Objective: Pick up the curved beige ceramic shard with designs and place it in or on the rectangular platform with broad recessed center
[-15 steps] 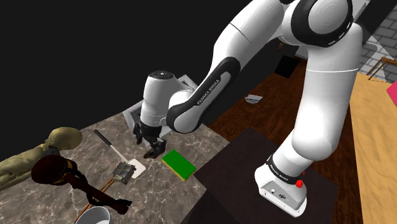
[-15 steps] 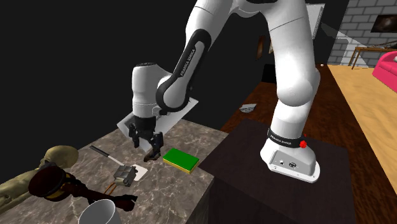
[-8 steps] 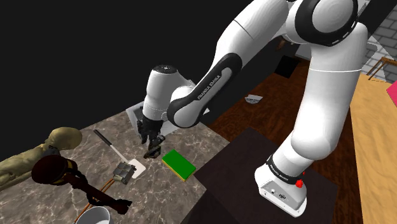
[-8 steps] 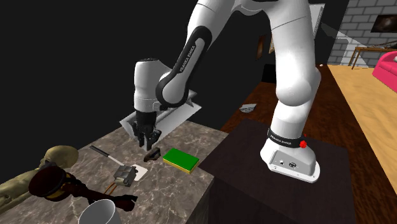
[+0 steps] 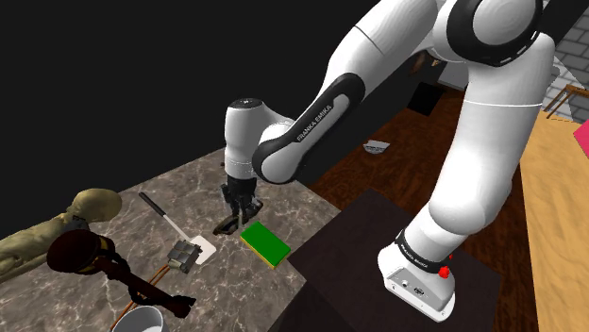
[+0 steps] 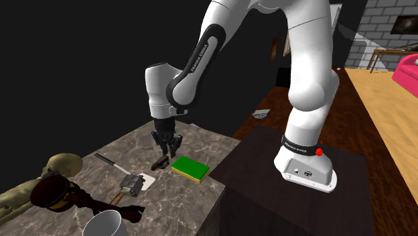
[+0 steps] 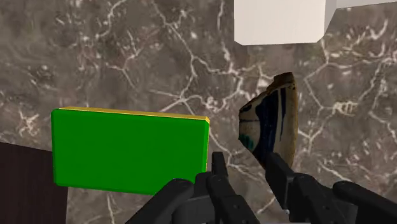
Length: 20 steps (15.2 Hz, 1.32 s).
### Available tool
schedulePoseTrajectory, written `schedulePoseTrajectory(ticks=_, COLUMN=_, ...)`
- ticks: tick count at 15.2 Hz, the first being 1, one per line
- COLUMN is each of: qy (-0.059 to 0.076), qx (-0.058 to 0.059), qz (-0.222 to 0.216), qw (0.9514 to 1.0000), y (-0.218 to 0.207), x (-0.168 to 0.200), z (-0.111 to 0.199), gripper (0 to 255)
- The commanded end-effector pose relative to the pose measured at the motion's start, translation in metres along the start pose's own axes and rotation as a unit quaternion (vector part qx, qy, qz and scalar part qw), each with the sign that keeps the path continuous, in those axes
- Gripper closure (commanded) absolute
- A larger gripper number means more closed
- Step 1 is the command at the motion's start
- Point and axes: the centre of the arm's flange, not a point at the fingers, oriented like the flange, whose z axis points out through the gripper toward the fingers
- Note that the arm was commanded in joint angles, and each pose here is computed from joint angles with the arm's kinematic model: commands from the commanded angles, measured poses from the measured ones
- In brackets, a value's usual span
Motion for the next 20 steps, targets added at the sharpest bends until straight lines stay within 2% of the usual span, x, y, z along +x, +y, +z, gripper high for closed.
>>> schedulePoseTrajectory(ticks=1, qy=-0.006, qx=0.032, qz=-0.006, qw=0.9994, y=0.002, x=-0.008, z=0.004, gripper=0)
schedulePoseTrajectory(ticks=2, qy=-0.012, qx=0.065, qz=-0.013, qw=0.9978, y=0.004, x=-0.015, z=0.009, gripper=0)
schedulePoseTrajectory(ticks=3, qy=-0.014, qx=0.073, qz=-0.015, qw=0.9971, y=0.004, x=-0.017, z=0.010, gripper=0)
schedulePoseTrajectory(ticks=10, qy=-0.014, qx=0.073, qz=-0.015, qw=0.9971, y=-0.002, x=-0.019, z=0.050, gripper=0)
schedulePoseTrajectory(ticks=18, qy=-0.014, qx=0.073, qz=-0.015, qw=0.9971, y=-0.002, x=-0.019, z=0.050, gripper=0)
schedulePoseTrajectory(ticks=19, qy=-0.014, qx=0.073, qz=-0.015, qw=0.9971, y=-0.002, x=-0.019, z=0.050, gripper=255)
schedulePoseTrajectory(ticks=20, qy=-0.014, qx=0.073, qz=-0.015, qw=0.9971, y=-0.002, x=-0.019, z=0.050, gripper=255)
